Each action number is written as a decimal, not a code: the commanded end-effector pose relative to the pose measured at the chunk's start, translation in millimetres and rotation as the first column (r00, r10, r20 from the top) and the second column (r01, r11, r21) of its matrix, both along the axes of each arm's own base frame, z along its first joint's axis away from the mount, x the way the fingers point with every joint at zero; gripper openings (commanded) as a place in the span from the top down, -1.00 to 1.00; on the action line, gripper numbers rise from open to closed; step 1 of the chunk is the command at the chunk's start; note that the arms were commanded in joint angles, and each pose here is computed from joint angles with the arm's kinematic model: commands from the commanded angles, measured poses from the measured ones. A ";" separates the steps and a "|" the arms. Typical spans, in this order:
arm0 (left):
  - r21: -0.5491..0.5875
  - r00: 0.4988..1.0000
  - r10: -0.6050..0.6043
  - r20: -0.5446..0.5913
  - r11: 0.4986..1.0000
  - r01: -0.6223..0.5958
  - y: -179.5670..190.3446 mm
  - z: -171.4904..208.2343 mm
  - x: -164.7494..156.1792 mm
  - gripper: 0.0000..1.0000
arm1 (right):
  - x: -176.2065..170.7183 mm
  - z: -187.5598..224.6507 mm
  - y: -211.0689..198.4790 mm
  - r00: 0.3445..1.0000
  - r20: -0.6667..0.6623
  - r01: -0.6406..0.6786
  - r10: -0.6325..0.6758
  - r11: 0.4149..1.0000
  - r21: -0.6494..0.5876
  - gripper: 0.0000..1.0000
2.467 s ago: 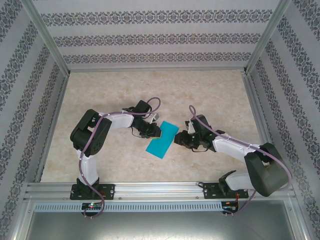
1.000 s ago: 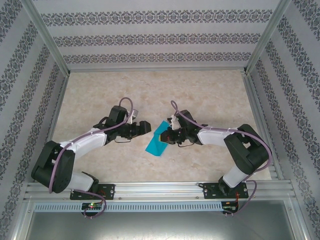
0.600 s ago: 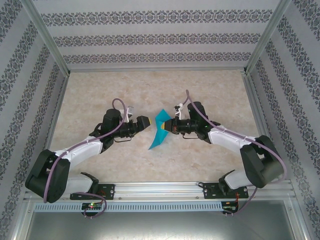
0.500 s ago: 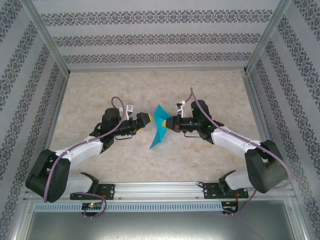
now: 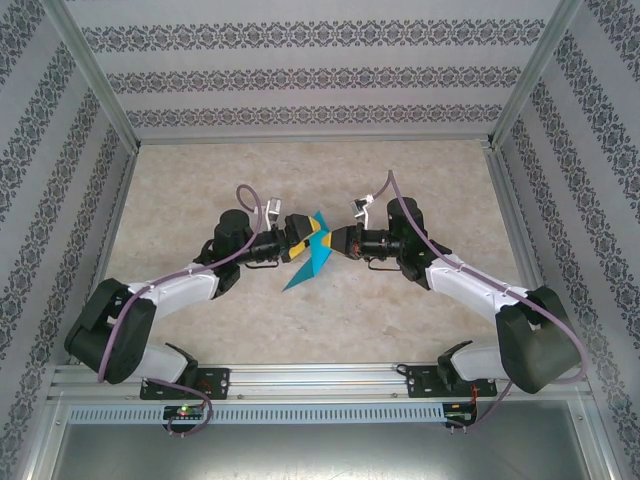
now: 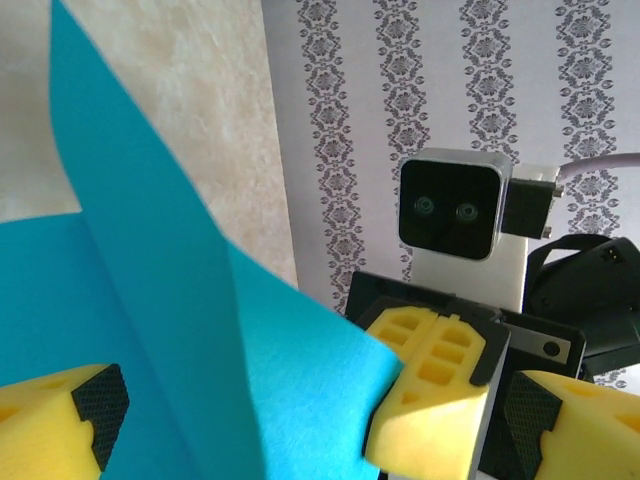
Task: Fold a paper plane with a square sheet of paper (pick it up from the middle)
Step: Turn over the paper at the center of the table.
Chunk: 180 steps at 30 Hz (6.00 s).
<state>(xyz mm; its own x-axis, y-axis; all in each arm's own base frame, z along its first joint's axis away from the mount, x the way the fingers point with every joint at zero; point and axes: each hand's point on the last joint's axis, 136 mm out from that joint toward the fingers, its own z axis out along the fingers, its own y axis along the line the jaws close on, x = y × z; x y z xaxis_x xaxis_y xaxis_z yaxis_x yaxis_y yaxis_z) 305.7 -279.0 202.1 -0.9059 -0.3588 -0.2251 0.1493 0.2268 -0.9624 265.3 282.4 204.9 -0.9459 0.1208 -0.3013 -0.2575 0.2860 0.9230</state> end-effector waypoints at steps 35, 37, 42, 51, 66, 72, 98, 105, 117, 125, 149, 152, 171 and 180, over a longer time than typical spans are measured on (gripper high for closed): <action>0.046 0.988 -0.152 -0.015 0.987 0.152 -23.4 -2.6 -12.2 0.31 | 7.8 -15.4 -21.0 0.996 -0.038 0.077 -0.077 0.997 -0.003 0.96; 0.049 0.988 -0.154 -0.011 0.987 0.154 -23.4 -3.4 -12.4 0.37 | 7.3 -15.8 -21.1 0.996 -0.039 0.077 -0.077 0.997 -0.003 0.93; 0.055 0.988 -0.152 -0.009 0.987 0.152 -23.6 -5.8 -11.3 0.64 | 8.5 -14.2 -23.4 0.996 -0.038 0.084 -0.084 0.996 -0.004 0.88; 0.059 0.989 -0.146 -0.003 0.988 0.146 -23.9 -5.9 -8.9 0.77 | 10.7 -14.3 -34.3 0.992 -0.040 0.121 -0.122 0.992 -0.023 0.62; 0.038 0.993 -0.116 0.010 0.993 0.115 -27.4 -1.1 5.0 0.77 | -1.6 -34.6 -54.4 0.969 -0.101 0.219 -0.226 0.972 -0.081 -0.08; 0.016 0.993 -0.115 0.001 0.993 0.115 -29.5 -3.5 7.4 0.77 | -0.7 -28.7 -42.0 0.970 -0.110 0.213 -0.215 0.977 -0.031 -0.23; 0.045 0.994 -0.105 -0.028 0.993 0.106 -28.1 -20.9 8.6 0.61 | 1.2 -26.6 -21.2 0.976 -0.129 0.178 -0.174 0.984 0.023 0.16; 0.046 0.994 -0.107 -0.028 0.993 0.108 -28.1 -21.4 8.9 0.58 | 0.0 -29.7 -22.2 0.975 -0.140 0.176 -0.172 0.984 0.021 0.42; 0.104 0.993 -0.114 -0.039 0.988 0.117 -23.9 -29.3 5.9 0.28 | -4.5 -54.0 -34.0 0.966 -0.166 0.182 -0.200 0.976 -0.119 0.75; 0.212 0.996 -0.093 -0.016 0.973 0.094 2.7 -20.3 5.1 -0.22 | -17.6 -87.6 -71.5 0.959 -0.137 0.159 -0.248 0.872 -0.462 0.96; 0.366 0.993 0.006 -0.117 0.930 0.038 70.0 -41.6 -19.8 -0.79 | -23.9 -115.9 -105.1 0.991 -0.090 -0.093 -0.102 -0.022 -0.995 0.93; 0.373 0.991 0.055 -0.123 0.928 -0.005 84.8 -41.3 -21.9 -0.79 | -25.8 -133.3 -72.4 0.988 -0.145 -0.142 -0.061 0.044 -0.989 0.85; 0.408 0.987 0.083 -0.136 0.913 -0.020 106.6 -40.5 -34.3 -0.80 | -34.5 -172.9 44.9 0.975 -0.205 -0.222 0.087 0.464 -0.858 0.30; 0.389 0.983 0.058 -0.172 0.921 0.013 99.0 -50.1 -25.9 -0.73 | -25.2 -143.2 50.7 0.986 -0.153 -0.155 0.067 0.708 -0.689 0.17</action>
<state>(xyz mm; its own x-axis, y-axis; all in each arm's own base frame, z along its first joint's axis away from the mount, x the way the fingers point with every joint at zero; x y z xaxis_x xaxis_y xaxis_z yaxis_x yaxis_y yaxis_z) 275.8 -177.7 152.5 -0.9322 -0.3123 -0.1826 -0.0437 0.5983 -0.8000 229.8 318.7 35.9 -0.9683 -0.2344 -0.0861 -0.2496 0.8964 0.3663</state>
